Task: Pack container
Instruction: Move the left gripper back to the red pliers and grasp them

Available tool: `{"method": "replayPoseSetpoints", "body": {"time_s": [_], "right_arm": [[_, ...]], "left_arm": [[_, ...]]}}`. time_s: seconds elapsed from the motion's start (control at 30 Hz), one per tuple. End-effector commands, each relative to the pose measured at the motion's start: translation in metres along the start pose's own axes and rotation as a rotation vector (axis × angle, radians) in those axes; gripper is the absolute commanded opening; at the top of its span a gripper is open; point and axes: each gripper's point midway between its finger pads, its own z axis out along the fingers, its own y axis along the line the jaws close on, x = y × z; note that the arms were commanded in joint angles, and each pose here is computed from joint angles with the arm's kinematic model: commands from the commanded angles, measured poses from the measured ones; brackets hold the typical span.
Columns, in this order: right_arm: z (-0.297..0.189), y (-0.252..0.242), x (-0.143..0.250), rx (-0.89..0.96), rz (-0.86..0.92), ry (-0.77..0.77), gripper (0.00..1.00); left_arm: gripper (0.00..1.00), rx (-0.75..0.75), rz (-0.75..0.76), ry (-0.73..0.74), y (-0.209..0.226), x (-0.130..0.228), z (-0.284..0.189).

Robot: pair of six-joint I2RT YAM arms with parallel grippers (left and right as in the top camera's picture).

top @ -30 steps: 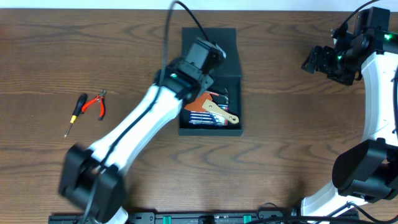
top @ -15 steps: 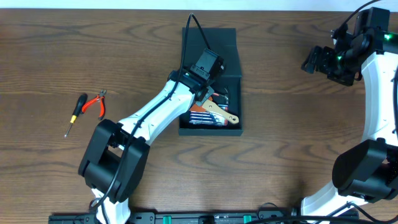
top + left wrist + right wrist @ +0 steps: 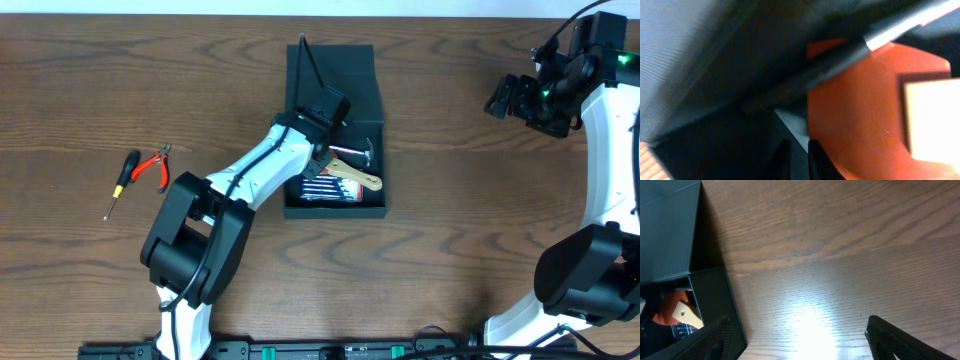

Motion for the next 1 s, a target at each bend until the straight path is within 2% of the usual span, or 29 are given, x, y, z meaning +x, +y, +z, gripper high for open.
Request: {"method": "replayPoseSetpoints", "body": {"time_s": [0.0, 0.03, 0.1, 0.17, 0.37, 0.47, 0.53, 0.63, 0.67, 0.7, 0.8, 0.87, 0.97], "right_arm": [[0.003, 0.000, 0.001, -0.006, -0.013, 0.010, 0.88], [0.003, 0.000, 0.001, -0.007, -0.014, 0.009, 0.88], [0.003, 0.000, 0.000, -0.007, -0.014, 0.006, 0.89], [0.003, 0.000, 0.000, -0.007, -0.015, 0.004, 0.89], [0.003, 0.000, 0.000, -0.007, -0.015, 0.003, 0.89], [0.003, 0.000, 0.000, -0.007, -0.014, 0.004, 0.89], [0.003, 0.000, 0.000, -0.007, -0.015, 0.003, 0.89], [0.003, 0.000, -0.001, -0.007, -0.015, 0.001, 0.89], [0.003, 0.000, -0.001, -0.008, -0.015, 0.000, 0.89], [0.003, 0.000, -0.002, -0.008, -0.016, -0.002, 0.89], [0.003, 0.000, -0.004, -0.009, -0.018, -0.012, 0.89], [0.003, 0.001, -0.006, -0.009, -0.020, -0.022, 0.89], [0.003, 0.001, -0.007, -0.010, -0.022, -0.026, 0.90]], "left_arm": [[0.11, -0.016, -0.029, -0.057, 0.004, -0.010, -0.024], [0.13, -0.022, -0.035, -0.075, 0.007, -0.014, -0.031], [0.28, -0.032, -0.055, -0.128, 0.015, -0.023, -0.050], [0.34, -0.043, -0.072, -0.192, 0.023, -0.032, -0.076], [0.42, -0.094, -0.144, -0.439, 0.055, -0.038, -0.185], [0.47, -0.221, -0.240, -0.469, 0.094, -0.010, -0.227], [0.53, -0.302, -0.339, -0.408, 0.123, 0.023, -0.234], [0.59, -0.312, -0.472, -0.227, 0.153, 0.081, -0.214], [0.62, -0.295, -0.522, -0.157, 0.160, 0.101, -0.203], [0.69, -0.253, -0.558, -0.096, 0.162, 0.117, -0.191], [0.85, -0.103, -0.649, 0.016, 0.163, 0.144, -0.155], [0.87, -0.025, -0.674, 0.081, 0.165, 0.158, -0.131], [0.87, 0.005, -0.726, 0.184, 0.176, 0.179, -0.100]]}}
